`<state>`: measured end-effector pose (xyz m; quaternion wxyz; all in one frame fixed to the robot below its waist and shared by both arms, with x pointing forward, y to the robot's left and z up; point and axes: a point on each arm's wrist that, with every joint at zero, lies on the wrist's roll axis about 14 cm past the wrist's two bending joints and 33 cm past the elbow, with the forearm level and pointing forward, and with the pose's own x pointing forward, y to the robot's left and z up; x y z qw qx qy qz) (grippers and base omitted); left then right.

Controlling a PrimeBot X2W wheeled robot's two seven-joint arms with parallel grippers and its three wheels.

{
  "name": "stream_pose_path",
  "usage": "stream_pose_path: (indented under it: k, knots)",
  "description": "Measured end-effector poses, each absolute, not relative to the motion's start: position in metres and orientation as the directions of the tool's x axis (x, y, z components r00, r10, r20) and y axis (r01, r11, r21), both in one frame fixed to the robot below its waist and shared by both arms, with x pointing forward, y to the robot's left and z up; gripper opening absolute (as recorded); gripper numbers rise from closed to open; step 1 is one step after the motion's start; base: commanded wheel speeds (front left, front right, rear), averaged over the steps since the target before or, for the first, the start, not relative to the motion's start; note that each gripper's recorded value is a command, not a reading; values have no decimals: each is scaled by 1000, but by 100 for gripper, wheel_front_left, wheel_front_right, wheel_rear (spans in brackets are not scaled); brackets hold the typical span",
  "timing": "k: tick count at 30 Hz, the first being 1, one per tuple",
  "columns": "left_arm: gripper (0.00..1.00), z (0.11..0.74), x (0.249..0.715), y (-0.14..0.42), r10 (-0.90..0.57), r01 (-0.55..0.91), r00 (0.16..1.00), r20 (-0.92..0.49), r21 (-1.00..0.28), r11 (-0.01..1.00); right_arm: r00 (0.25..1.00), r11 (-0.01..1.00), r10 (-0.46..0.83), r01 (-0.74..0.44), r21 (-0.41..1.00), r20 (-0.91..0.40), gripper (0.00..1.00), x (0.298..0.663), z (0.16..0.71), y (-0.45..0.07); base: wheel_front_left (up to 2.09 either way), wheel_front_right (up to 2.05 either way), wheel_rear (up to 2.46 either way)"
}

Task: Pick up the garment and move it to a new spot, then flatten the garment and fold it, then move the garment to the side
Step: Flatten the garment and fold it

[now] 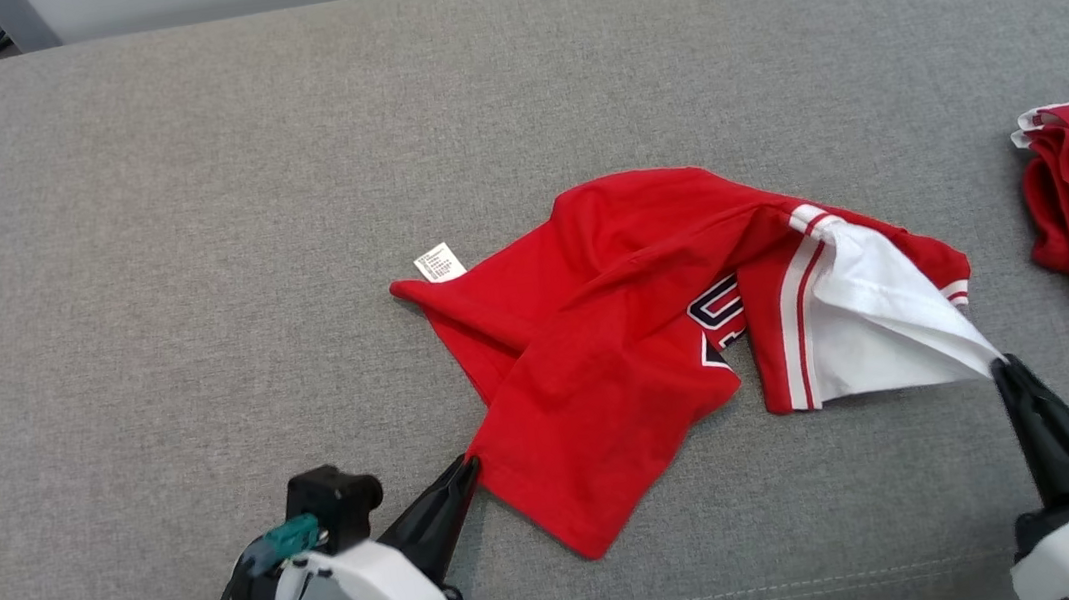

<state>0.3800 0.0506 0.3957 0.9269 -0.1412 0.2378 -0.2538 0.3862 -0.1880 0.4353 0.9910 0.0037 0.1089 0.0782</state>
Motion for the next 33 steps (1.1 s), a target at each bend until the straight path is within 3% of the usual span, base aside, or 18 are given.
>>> stream_pose_path:
  k: [5,7,10,12,13,15,18,20,22,25,27,30,33]
  knots:
    - [0,405,363,63,-542,370,749,-382,-437,820,976,988,102,-76,136,-193,0,373,455,-198,0,0,0]
    - [0,413,368,61,-588,385,711,-386,-487,784,961,986,136,-109,123,-239,0,382,454,-196,0,0,0]
    - [0,431,417,72,-626,420,657,-419,-487,766,949,968,248,-233,96,-193,0,447,483,-180,0,0,0]
    - [0,478,487,91,-601,428,707,-373,-451,783,939,936,338,-342,-81,-56,0,510,552,-166,0,0,0]
    - [0,516,521,96,-596,436,742,-308,-455,777,942,943,330,-325,-70,68,0,538,603,-166,0,0,0]
    - [0,607,570,94,-597,493,790,-140,-432,755,909,934,340,-297,-197,240,0,569,694,-160,0,0,0]
    - [0,744,600,102,-513,538,843,163,-243,807,845,945,301,-203,-257,442,0,577,801,-168,0,0,0]
    - [0,806,595,109,-465,520,828,313,-120,846,821,940,293,-153,-305,490,0,572,837,-171,0,0,0]
    - [0,836,583,98,-488,532,787,377,-13,847,814,923,315,-144,-356,489,0,570,848,-166,0,0,0]
    - [0,841,574,81,-535,558,737,413,75,826,800,904,352,-157,-398,486,0,572,844,-160,0,0,0]
    - [0,812,575,73,-565,582,717,409,96,808,810,892,382,-197,-407,445,0,580,815,-157,0,0,0]
    - [0,696,587,97,-508,532,815,278,-13,847,856,885,440,-360,-296,273,0,588,705,-147,0,0,0]
    - [0,531,556,140,-356,348,934,-3,-209,914,870,869,493,-492,-57,22,0,558,555,-128,0,0,0]
